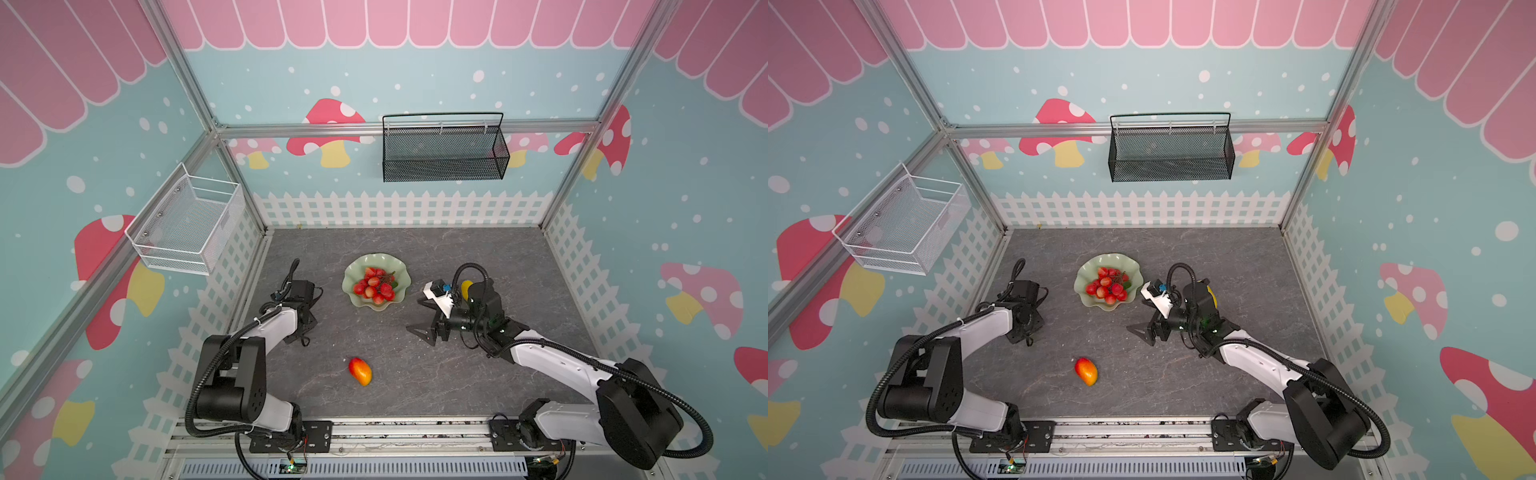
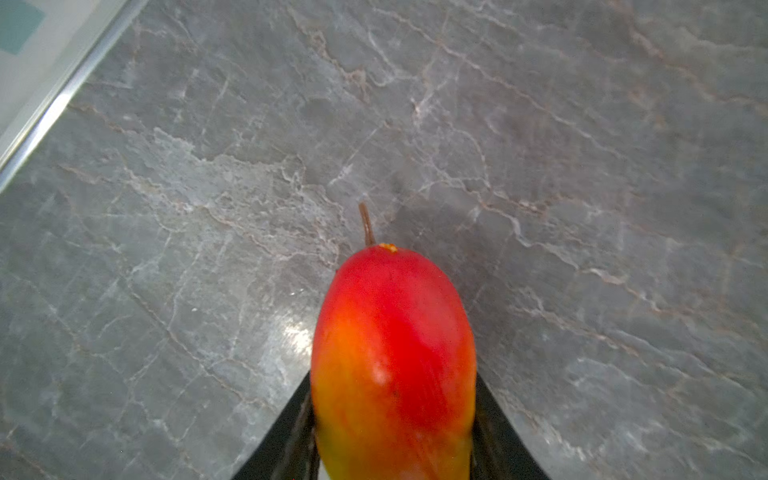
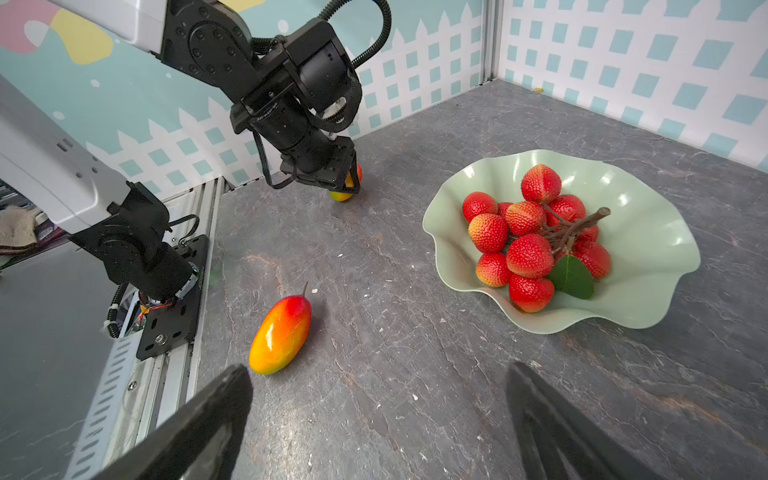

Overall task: Place and organize the fake fruits in the fruit bowl
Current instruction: 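Move the left gripper to the nearer mango and grasp it, then carry the mango with the left gripper and release it into the bowl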

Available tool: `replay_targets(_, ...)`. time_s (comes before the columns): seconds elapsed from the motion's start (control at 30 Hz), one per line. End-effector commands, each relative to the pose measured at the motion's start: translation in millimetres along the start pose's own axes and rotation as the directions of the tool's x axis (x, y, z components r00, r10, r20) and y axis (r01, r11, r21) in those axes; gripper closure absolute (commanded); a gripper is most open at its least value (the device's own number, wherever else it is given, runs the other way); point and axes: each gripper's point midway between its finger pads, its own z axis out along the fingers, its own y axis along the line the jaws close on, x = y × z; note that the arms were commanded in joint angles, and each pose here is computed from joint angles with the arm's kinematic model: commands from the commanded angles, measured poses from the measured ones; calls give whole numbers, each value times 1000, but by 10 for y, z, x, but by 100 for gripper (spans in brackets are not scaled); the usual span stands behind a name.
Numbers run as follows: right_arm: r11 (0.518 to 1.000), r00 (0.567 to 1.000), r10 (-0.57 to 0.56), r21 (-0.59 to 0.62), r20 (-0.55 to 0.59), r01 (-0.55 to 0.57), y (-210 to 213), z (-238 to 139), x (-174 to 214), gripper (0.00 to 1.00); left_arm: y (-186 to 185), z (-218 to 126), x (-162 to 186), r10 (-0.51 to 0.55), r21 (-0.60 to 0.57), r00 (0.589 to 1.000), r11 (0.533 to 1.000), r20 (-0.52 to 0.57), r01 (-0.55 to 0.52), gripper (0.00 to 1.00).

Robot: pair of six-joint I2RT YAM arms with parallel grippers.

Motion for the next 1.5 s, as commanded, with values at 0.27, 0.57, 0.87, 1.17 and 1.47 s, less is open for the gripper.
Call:
replay_targets(0.27, 967, 986, 153, 195, 67, -163, -602, -349, -21, 2, -1609, -1095, -418, 339, 433, 869, 765, 360, -477, 62)
replay_targets(0.57, 958, 981, 173, 215, 84, -187, -601, -436, -9, 2, -2356, -935, -398, 509, 507, 798, 619, 323, -600, 62)
replay_targets(0.87, 954, 984, 156, 244, 84, -172, -549, -542, -11, 2, -2483, -667, -292, 551, 479, 797, 646, 246, -594, 59)
replay_targets(1.17, 959, 985, 150, 232, 83, -165, -551, -520, -71, 2, -2405, -670, -282, 562, 445, 789, 658, 247, -608, 47)
replay_targets(1.47, 960, 985, 150, 227, 83, -166, -557, -506, -83, 2, -2269, -970, -380, 526, 436, 791, 660, 314, -612, 39)
